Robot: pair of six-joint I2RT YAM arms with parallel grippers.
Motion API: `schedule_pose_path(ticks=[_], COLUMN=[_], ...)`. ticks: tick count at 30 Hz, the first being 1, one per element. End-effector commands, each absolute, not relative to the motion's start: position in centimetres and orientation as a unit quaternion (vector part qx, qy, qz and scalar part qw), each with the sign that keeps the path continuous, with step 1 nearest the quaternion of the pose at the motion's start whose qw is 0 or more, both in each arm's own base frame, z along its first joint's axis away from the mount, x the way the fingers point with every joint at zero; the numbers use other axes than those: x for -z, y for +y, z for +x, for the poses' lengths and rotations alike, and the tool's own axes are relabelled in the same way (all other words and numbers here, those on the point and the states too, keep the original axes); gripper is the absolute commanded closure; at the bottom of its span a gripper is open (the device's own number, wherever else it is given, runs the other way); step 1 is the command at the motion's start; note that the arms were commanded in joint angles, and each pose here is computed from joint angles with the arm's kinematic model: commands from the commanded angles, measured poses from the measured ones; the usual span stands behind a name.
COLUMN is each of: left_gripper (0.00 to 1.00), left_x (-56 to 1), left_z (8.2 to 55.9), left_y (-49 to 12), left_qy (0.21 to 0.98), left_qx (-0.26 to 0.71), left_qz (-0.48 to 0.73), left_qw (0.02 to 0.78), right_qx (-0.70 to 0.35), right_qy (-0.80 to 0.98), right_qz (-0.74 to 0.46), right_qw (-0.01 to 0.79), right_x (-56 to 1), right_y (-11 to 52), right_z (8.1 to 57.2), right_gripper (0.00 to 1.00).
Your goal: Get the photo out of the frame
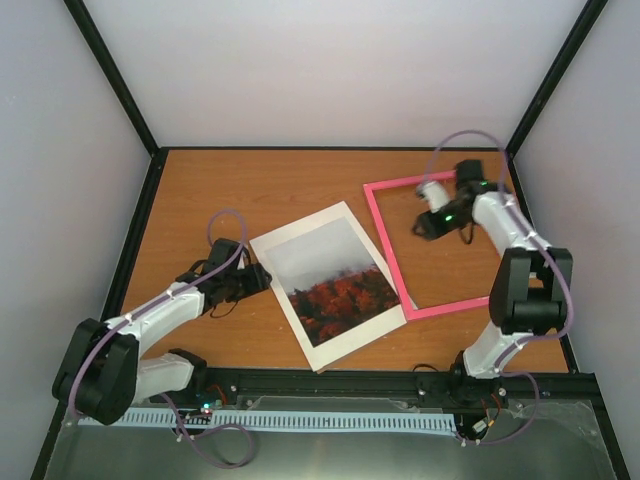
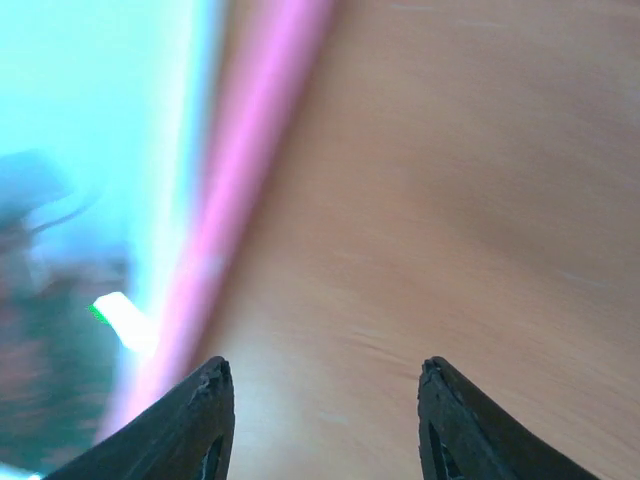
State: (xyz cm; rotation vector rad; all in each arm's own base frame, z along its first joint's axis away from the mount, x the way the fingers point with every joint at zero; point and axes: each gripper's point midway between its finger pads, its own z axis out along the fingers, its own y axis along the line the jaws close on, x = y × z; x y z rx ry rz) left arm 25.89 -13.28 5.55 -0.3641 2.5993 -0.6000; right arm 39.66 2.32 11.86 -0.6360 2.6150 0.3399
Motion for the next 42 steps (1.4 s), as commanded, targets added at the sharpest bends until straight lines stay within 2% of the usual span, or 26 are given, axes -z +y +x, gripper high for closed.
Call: schedule_pose_path(ticks=[1,4,11,19,29,36,42], left_gripper=[0.41,0.41,0.40,0.41,0.41,0.42,0.41], left_x=[-5.5,-5.1,-3.6,-3.4,-6.0,-6.9,-5.5], left_z=[25.5,25.2,24.7,25.6,28.0,29.0,26.8], left_y=[-15.2,-15.6,-16.1,-17.1,-18.8,-19.8,-17.2], left_qy=[0.932,0.933,0.935,0.932,0.919,0.916,0.938], left_qx=[0.268,0.276,0.282,0.297,0.330,0.343,0.275], left_qz=[-0.127,-0.128,-0.138,-0.129,-0.116,-0.105,-0.147], left_qw=[0.207,0.194,0.162,0.160,0.182,0.181,0.153], right_qx=[-0.270,-0.304,-0.281,-0.262,-0.253,-0.254,-0.254], right_qy=[0.878,0.856,0.853,0.865,0.875,0.876,0.873], right_qz=[-0.346,-0.382,-0.426,-0.421,-0.412,-0.410,-0.413], right_qw=[0.192,0.168,0.113,0.076,0.025,0.021,0.041], right_x=[-12.3,-11.1,-6.4,-3.3,-0.6,-0.5,-1.8], right_y=[13.4,17.1,20.2,20.0,19.5,19.5,19.6], right_z=[33.0,30.2,26.6,25.5,24.6,24.5,24.8], right_gripper=[0.50,0.51,0.53,0.53,0.53,0.53,0.53])
